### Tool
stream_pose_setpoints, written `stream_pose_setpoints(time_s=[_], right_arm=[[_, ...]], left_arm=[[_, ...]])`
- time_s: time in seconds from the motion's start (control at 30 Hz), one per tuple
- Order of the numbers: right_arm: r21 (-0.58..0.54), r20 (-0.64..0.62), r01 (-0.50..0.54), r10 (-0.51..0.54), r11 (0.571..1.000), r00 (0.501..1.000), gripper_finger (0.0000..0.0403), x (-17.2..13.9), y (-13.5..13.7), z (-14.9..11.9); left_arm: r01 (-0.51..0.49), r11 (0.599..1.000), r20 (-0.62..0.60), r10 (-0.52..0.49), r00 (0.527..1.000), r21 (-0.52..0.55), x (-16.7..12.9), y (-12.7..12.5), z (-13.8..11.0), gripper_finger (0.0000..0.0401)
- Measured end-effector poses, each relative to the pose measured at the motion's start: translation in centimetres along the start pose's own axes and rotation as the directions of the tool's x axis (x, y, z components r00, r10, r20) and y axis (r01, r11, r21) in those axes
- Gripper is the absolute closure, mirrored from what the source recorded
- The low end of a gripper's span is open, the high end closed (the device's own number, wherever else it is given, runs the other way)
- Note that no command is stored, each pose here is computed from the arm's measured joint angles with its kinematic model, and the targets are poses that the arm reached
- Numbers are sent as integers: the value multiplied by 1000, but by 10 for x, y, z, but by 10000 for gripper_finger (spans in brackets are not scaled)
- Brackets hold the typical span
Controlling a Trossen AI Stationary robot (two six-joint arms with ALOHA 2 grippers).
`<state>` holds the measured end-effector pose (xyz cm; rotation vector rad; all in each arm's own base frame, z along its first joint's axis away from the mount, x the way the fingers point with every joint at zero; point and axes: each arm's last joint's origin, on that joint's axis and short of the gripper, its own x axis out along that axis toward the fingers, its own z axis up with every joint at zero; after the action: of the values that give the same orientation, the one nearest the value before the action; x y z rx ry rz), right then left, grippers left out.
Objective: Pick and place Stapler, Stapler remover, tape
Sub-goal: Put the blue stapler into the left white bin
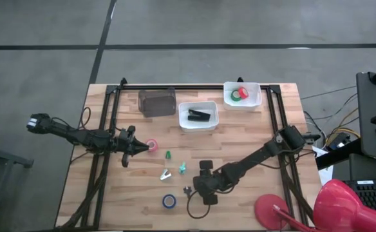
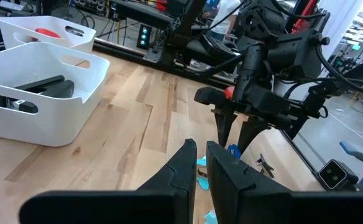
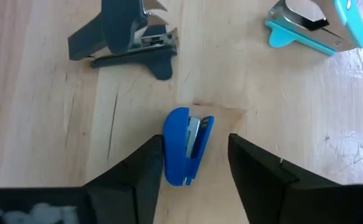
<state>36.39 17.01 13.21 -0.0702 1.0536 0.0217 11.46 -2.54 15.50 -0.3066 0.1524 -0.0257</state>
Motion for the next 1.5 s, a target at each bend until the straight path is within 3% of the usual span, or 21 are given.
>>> stream_pose_setpoints(time_s=[0.57, 0.9, 1.2, 1.5], right_arm=[[-50, -11, 1, -2, 999, 1000, 321, 2, -2, -3], [-106, -12, 23, -24, 994, 1000, 329, 4, -14, 1], [-132, -43, 83, -89, 988, 995, 334, -19, -58, 13], [-108, 42, 206, -203, 973, 978, 327, -55, -129, 34]], left_arm=[[0, 1000, 0, 0, 1000, 0, 0, 0, 0, 362], [0, 1000, 0, 0, 1000, 0, 0, 0, 0, 362], [0, 1000, 1, 0, 1000, 0, 0, 0, 0, 362], [-1, 1000, -4, 1, 1000, 1, 0, 0, 0, 362]])
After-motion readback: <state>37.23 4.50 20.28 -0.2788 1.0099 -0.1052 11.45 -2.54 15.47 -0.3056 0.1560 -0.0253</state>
